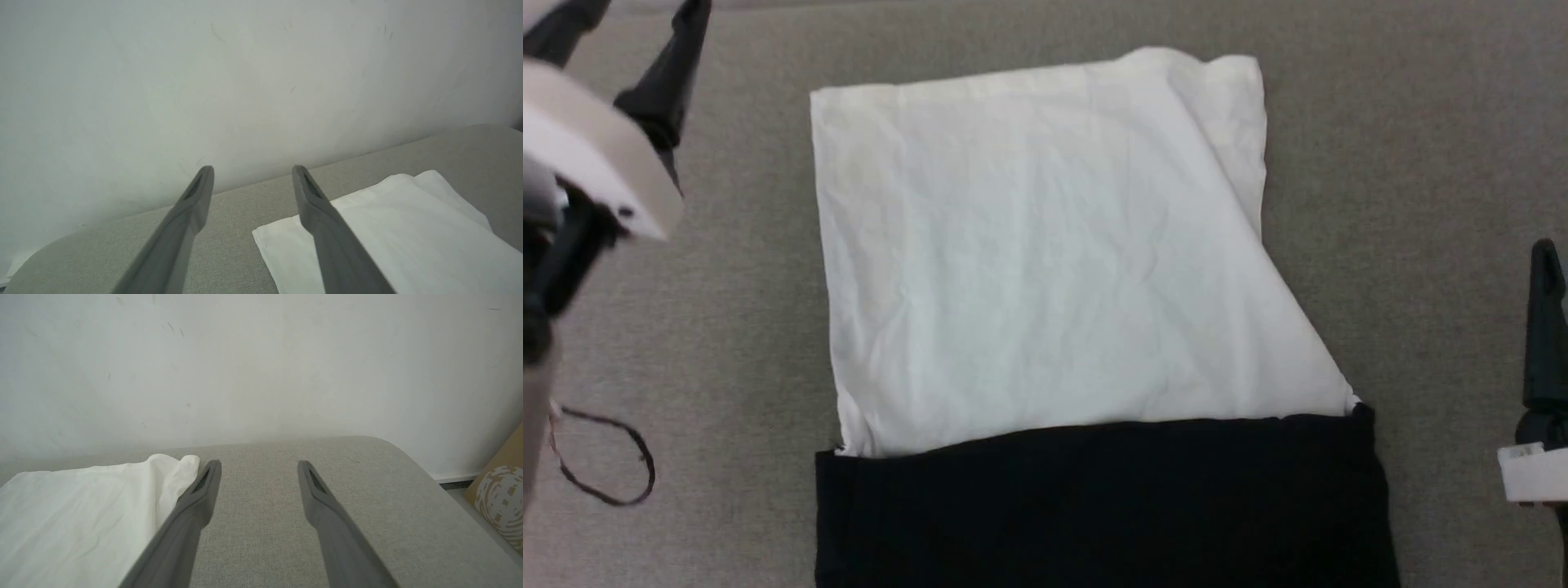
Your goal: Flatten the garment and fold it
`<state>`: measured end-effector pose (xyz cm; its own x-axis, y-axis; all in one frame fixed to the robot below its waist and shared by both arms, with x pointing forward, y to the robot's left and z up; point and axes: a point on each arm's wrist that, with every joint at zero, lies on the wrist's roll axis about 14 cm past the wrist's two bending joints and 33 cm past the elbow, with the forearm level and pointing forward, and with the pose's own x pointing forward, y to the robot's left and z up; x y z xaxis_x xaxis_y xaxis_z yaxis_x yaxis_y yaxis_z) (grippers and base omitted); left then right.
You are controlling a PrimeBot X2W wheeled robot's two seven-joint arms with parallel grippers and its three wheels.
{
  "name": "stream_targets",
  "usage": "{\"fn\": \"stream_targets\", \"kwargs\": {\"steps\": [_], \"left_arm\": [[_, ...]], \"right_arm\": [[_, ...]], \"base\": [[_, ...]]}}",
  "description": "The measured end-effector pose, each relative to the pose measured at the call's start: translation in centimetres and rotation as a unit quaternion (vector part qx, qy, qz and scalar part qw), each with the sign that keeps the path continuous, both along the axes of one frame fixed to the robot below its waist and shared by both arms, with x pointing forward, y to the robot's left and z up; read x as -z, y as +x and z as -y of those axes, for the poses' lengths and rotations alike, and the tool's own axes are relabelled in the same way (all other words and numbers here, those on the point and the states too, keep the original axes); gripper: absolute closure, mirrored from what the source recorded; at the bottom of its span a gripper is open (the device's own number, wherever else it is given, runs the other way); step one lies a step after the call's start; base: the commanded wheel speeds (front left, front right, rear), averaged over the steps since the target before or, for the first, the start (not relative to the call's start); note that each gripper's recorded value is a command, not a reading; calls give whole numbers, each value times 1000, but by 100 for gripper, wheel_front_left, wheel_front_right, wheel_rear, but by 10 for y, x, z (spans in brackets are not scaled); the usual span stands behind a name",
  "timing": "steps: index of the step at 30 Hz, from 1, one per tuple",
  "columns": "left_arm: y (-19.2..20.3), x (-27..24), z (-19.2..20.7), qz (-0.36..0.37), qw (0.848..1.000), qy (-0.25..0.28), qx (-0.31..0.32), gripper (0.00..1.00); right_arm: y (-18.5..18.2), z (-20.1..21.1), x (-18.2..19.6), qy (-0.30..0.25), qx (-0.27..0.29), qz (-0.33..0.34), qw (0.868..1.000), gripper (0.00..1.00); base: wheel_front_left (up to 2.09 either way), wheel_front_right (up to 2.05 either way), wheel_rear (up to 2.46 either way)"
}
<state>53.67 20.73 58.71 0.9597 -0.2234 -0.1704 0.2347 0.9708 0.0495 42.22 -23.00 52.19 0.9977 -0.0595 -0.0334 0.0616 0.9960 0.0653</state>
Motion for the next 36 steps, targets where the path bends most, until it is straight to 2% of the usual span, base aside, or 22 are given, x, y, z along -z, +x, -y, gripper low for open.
{"fn": "stream_targets", "kwargs": {"steps": [7, 14, 21, 24, 25, 27, 32, 36], "left_arm": [[44, 71, 5, -156, 987, 23, 18, 0], [54, 154, 6, -285, 957, 51, 21, 0], [53, 204, 15, -347, 936, 43, 26, 0], [57, 210, 17, -348, 936, 43, 29, 0], [58, 211, 16, -349, 936, 45, 30, 30], [60, 213, 17, -343, 938, 43, 30, 100], [57, 211, 28, -333, 942, 0, 35, 100], [49, 202, 31, -322, 946, -24, 34, 100]], "right_arm": [[18, -6, 33, 3, -8, -35, 999, 0], [30, -4, 60, 1, -5, -60, 998, 0], [27, 8, 84, -4, 11, -91, 996, 0], [25, 12, 90, -6, 18, -99, 995, 0], [26, 13, 90, -7, 19, -100, 995, 0], [27, 14, 90, -8, 20, -98, 995, 0], [38, 2, 75, -9, 2, -79, 997, 0], [69, -22, 18, -50, -35, -8, 998, 0]], "base": [[0, 0, 0], [0, 0, 0], [0, 0, 0], [0, 0, 0], [0, 0, 0], [0, 0, 0], [0, 0, 0], [0, 0, 0]]}}
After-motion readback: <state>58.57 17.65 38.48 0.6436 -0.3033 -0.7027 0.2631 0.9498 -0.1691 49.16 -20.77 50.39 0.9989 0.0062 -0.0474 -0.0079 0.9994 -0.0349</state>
